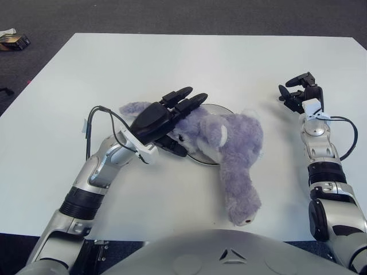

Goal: Put the doll into the plate.

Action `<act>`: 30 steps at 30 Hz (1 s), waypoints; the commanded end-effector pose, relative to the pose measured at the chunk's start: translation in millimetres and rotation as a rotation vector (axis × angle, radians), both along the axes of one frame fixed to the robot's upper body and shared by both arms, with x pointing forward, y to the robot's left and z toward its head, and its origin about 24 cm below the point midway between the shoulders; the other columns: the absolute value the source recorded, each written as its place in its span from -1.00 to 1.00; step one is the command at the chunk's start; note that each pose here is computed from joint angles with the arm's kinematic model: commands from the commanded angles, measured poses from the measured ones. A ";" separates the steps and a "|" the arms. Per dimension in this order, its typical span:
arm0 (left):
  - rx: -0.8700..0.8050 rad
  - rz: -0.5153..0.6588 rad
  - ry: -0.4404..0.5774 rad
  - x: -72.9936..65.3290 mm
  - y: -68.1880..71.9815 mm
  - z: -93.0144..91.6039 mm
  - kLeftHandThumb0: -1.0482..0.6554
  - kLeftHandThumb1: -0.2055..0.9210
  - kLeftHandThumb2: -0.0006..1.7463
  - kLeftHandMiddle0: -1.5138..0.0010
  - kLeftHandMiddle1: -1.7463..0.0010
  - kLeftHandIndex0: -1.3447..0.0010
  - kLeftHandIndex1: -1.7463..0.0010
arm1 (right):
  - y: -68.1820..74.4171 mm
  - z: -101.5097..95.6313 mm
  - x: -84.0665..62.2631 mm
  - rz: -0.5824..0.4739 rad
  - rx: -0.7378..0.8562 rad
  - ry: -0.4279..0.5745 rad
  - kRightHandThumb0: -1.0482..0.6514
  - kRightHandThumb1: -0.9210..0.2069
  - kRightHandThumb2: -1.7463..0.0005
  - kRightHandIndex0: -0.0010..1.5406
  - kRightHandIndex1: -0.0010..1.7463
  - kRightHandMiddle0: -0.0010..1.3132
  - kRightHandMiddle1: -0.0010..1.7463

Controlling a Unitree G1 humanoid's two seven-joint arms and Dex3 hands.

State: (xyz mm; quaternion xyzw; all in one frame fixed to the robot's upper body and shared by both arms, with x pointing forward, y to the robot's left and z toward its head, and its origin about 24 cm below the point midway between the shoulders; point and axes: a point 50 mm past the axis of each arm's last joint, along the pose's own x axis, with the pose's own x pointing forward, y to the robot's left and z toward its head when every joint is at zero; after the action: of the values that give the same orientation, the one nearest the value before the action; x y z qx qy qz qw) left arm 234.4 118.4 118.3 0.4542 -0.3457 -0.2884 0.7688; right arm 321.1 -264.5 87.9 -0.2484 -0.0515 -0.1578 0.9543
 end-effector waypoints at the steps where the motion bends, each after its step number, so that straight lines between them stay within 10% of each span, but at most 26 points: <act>1: 0.030 -0.014 0.037 -1.8 -0.3 -5.4 -0.17 0.75 -1.00 0.52 0.93 0.42 0.91 | -6.4 1.6 -2.8 -0.011 0.003 0.002 -0.18 -1.00 0.45 0.08 -0.04 -0.65 0.95; 3: 0.031 -0.015 0.039 -1.5 -0.5 -6.1 -0.17 0.75 -0.99 0.49 0.91 0.39 0.90 | -6.8 1.4 -2.9 -0.012 0.004 0.004 -0.18 -1.00 0.45 0.08 -0.04 -0.65 0.95; 5: 0.031 -0.016 0.041 -1.2 -1.1 -7.2 -0.14 0.76 -0.99 0.62 0.42 0.33 0.83 | -7.4 1.1 -3.2 -0.013 0.005 0.005 -0.18 -1.00 0.45 0.08 -0.04 -0.65 0.95; 11: 0.028 -0.025 0.055 -0.1 -2.0 -9.3 -0.09 0.78 -1.00 0.96 -0.66 0.64 -0.07 | -7.9 0.2 -3.8 -0.015 0.007 0.008 -0.18 -1.00 0.45 0.08 -0.03 -0.65 0.95; 20: 0.075 -0.036 0.083 2.0 -2.8 -11.8 0.06 0.94 -0.98 0.84 -0.98 0.85 -0.79 | -8.5 -0.8 -4.2 -0.018 0.009 0.015 -0.18 -1.00 0.44 0.08 -0.03 -0.66 0.95; 30: 0.098 -0.039 0.096 7.2 -2.4 -15.1 0.17 0.99 -0.97 0.49 -1.00 0.75 -0.99 | -9.7 -1.9 -5.8 -0.018 0.009 0.022 -0.18 -1.00 0.44 0.08 -0.02 -0.66 0.96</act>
State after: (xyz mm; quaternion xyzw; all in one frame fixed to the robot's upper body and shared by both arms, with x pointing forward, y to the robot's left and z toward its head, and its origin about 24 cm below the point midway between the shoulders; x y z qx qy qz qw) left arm 241.9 113.8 115.3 0.4556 -0.3295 -0.3201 0.7625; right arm 318.3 -267.2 84.4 -0.2433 -0.0416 -0.1582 0.9561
